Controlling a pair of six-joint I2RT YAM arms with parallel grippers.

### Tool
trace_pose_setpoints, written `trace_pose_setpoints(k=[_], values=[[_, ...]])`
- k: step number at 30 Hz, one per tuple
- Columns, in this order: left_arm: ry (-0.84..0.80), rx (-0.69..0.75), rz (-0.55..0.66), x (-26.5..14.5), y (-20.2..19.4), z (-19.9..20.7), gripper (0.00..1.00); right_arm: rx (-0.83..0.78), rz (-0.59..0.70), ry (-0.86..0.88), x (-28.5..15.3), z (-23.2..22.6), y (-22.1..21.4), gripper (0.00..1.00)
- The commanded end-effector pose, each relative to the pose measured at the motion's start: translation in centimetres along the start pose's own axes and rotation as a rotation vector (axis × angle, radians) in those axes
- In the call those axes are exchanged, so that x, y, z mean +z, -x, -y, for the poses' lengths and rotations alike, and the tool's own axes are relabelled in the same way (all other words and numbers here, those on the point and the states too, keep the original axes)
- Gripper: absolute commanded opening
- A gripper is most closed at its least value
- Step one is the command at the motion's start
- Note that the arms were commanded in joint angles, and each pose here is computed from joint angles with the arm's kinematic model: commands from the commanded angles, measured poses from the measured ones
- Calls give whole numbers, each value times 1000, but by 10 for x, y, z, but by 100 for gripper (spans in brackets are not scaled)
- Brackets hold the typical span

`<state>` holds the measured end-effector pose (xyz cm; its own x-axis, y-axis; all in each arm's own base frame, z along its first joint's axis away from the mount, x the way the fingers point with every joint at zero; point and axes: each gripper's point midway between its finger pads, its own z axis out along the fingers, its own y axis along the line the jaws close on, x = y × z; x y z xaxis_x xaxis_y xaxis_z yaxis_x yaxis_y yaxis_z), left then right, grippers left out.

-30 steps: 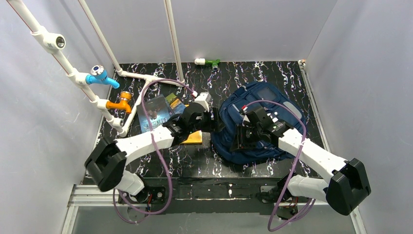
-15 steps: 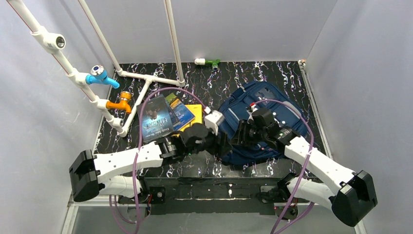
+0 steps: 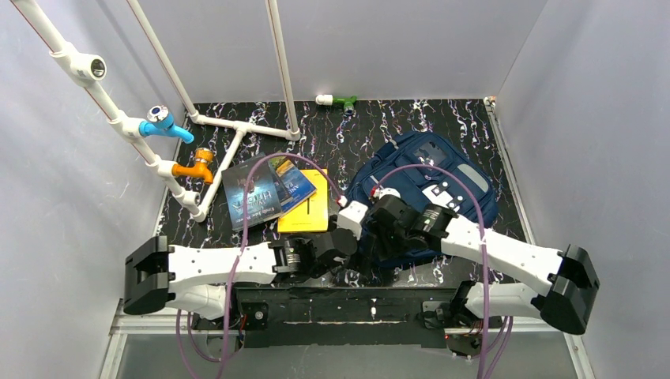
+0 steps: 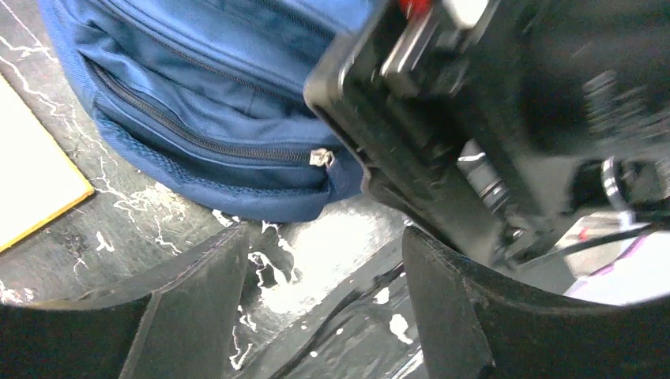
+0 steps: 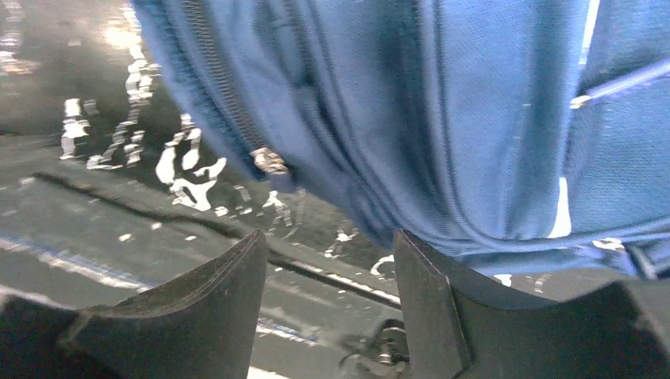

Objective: Pack the student bag
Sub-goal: Unzip the student bag at the center of the board.

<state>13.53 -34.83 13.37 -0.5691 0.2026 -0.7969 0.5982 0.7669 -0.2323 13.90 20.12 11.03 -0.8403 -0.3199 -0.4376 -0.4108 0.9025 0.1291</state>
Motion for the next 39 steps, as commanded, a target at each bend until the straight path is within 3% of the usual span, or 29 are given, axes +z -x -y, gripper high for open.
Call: trace_pose_setpoints(k=[1, 6, 12, 14, 17, 21, 28, 34, 39], values=[[46, -68, 137, -23, 35, -14, 70, -89, 86, -335, -5, 44, 15, 68], [60, -101, 162, -40, 36, -27, 72, -169, 113, -484, 4, 52, 20, 69], [66, -130, 182, -48, 32, -37, 74, -214, 145, -448, 32, 37, 23, 67], [47, -131, 191, -48, 32, -35, 73, -196, 193, -448, 28, 37, 31, 55], [-19, -123, 220, -47, 33, -26, 69, -167, 275, -367, 8, 24, 50, 21], [-88, -79, 246, -46, 40, -13, 65, -163, 393, -156, -21, -3, 67, 1], [-120, -4, 316, -44, 74, 8, 71, -176, 337, -58, -47, -18, 64, 1], [-102, 78, 324, -36, 94, 20, 43, -130, 338, -1, -58, -28, 67, 1], [-67, 95, 282, -22, 87, 21, 35, -92, 354, 19, -65, -31, 71, 1]])
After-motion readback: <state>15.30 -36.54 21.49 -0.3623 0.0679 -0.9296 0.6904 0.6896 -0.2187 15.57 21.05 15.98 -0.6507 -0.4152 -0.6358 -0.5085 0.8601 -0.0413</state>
